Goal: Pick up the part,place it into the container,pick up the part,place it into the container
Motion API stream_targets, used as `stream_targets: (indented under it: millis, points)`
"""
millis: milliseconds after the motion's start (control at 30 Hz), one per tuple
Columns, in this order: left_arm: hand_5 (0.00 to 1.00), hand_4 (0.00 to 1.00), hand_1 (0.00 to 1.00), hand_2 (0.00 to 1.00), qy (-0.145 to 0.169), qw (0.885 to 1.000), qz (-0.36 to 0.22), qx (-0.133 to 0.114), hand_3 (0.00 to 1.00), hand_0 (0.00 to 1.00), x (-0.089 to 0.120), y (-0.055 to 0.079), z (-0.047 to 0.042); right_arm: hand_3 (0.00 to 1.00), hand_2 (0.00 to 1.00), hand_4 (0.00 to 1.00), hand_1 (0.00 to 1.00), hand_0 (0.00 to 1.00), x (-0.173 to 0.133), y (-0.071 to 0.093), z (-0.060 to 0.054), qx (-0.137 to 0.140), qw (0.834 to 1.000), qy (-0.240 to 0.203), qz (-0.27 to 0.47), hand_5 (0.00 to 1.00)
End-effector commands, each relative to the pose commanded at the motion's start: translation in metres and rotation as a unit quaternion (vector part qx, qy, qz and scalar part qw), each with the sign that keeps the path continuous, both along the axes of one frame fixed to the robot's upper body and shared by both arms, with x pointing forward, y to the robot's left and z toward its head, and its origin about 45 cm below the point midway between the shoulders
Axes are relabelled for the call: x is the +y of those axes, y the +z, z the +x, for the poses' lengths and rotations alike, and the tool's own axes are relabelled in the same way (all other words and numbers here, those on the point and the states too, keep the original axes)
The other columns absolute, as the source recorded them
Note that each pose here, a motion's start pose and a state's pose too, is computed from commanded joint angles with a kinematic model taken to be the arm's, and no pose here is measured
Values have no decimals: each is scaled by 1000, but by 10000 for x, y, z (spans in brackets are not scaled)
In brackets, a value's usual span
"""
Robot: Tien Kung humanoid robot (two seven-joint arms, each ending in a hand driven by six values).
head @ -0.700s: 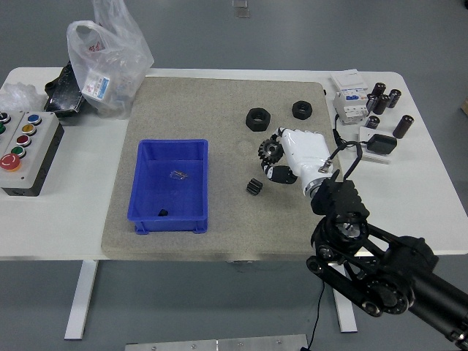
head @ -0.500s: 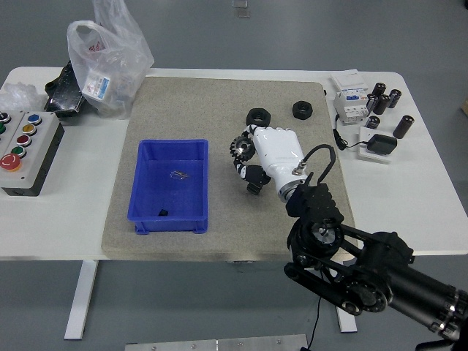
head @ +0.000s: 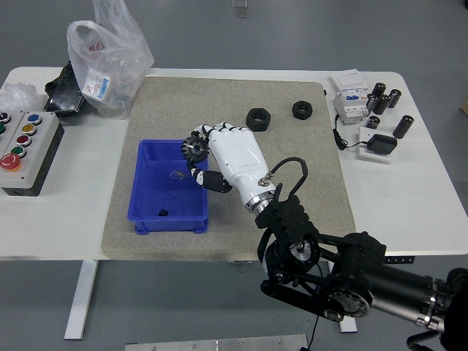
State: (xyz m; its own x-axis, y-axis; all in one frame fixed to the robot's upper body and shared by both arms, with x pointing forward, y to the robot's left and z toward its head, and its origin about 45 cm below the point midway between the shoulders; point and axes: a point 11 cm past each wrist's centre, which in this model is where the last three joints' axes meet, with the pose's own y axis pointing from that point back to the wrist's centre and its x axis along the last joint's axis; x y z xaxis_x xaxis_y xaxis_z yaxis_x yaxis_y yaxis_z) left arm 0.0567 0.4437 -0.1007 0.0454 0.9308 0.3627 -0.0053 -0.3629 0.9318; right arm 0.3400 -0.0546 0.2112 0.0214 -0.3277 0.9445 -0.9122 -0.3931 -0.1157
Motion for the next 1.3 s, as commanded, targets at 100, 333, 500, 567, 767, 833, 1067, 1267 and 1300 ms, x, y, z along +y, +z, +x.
stream_targets:
  millis: [100,333,500,567,767,833,1067,1267,1300]
  points:
    - [335,602,616,616,0,1000,0,1,620,621,5,2,0,678,766,362,727,479,75,-61,-24,18,1000,18,-16,228]
    - [336,602,616,616,0,1000,1,1,621,621,12,5,-1,860,900,583,851,649,111,-192,-6,59,996,26,-55,259]
    - [338,603,616,616,1,1000,0,3,621,621,4,0,-18,998,998,706,986,788,99,-245,1,76,995,26,-50,294]
    - [338,603,616,616,1,1000,0,3,621,621,2,-1,-18,998,998,706,986,788,98,-255,-1,79,995,27,-48,294]
    - [340,603,615,616,-1,1000,0,1,621,621,11,5,4,998,998,754,988,815,9,-219,26,82,997,9,-6,311]
    - [341,603,616,616,-1,1000,-1,0,621,621,5,4,10,978,936,755,923,765,-125,-218,54,84,996,-15,10,322]
    - [341,602,616,616,2,1000,-1,5,621,621,-12,-9,-39,971,889,757,789,541,-969,-389,233,137,979,-153,-13,307]
    - [342,601,616,616,0,1000,-1,3,621,621,-10,-7,-27,977,884,766,758,478,-1118,-611,149,188,967,-169,-28,308]
    - [342,601,616,616,0,1000,-1,3,621,621,-10,-6,-20,977,884,766,758,478,-1096,-639,130,193,966,-167,-28,308]
